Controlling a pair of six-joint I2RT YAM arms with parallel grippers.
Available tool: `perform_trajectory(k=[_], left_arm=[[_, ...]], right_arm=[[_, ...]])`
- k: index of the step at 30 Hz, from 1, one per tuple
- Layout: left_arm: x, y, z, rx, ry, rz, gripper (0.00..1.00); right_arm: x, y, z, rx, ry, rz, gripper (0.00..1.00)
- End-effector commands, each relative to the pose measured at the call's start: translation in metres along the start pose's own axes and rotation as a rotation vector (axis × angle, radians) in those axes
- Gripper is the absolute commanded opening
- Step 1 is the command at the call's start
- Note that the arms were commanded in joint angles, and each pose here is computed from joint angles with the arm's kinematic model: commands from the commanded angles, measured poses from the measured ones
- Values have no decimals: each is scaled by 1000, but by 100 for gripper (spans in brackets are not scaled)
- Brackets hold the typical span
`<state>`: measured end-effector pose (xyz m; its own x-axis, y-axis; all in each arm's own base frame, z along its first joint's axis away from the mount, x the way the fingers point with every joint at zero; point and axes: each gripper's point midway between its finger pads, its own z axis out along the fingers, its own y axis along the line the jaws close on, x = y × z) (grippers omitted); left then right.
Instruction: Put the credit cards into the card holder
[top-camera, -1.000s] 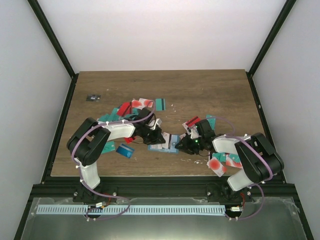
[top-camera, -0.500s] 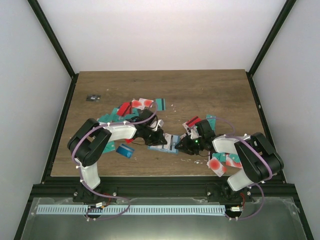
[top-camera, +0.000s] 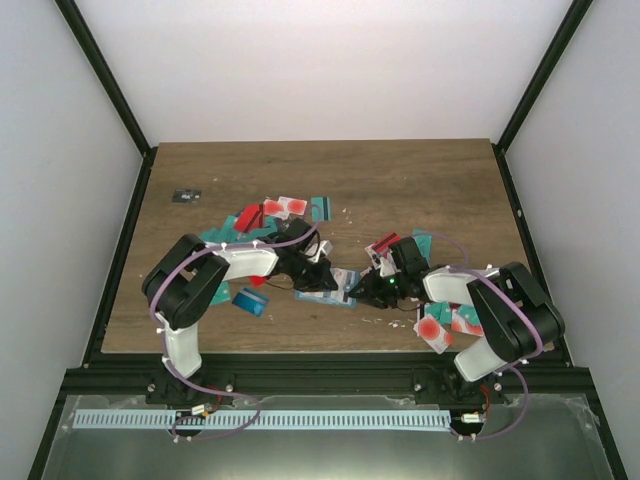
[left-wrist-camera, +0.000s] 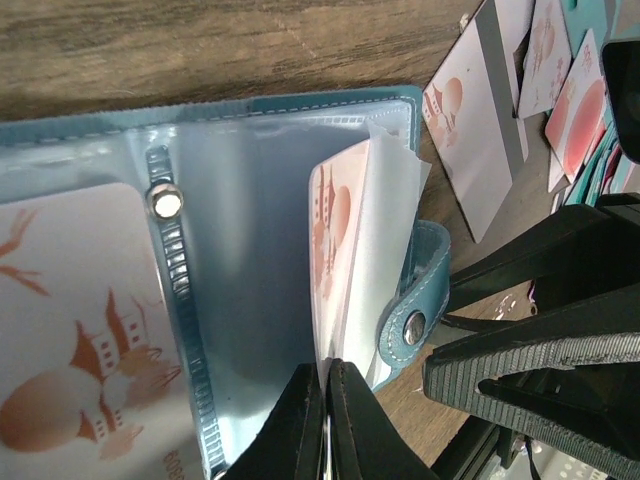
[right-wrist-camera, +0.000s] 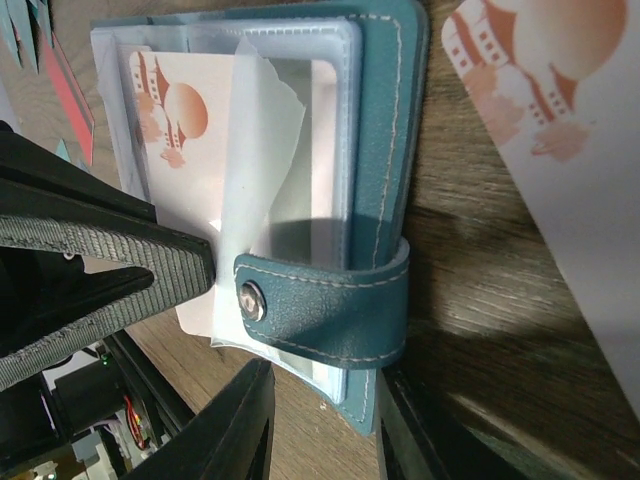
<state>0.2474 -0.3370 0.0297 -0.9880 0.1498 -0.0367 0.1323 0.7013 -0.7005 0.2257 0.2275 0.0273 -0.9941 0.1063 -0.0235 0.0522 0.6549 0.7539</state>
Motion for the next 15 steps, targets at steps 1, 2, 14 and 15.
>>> perform_trajectory(k=[1, 2, 14, 15], left_arm=[[23, 17, 16, -58, 83, -39, 4], [23, 17, 17, -59, 86, -39, 5], [18, 12, 0, -127, 64, -22, 24], [17, 11, -2, -126, 62, -24, 25]], right_arm=[[-16, 17, 0, -36, -29, -72, 31], [-17, 18, 0, -41, -29, -80, 31], [-19, 22, -7, -10, -40, -147, 33], [-19, 23, -9, -8, -42, -153, 33]])
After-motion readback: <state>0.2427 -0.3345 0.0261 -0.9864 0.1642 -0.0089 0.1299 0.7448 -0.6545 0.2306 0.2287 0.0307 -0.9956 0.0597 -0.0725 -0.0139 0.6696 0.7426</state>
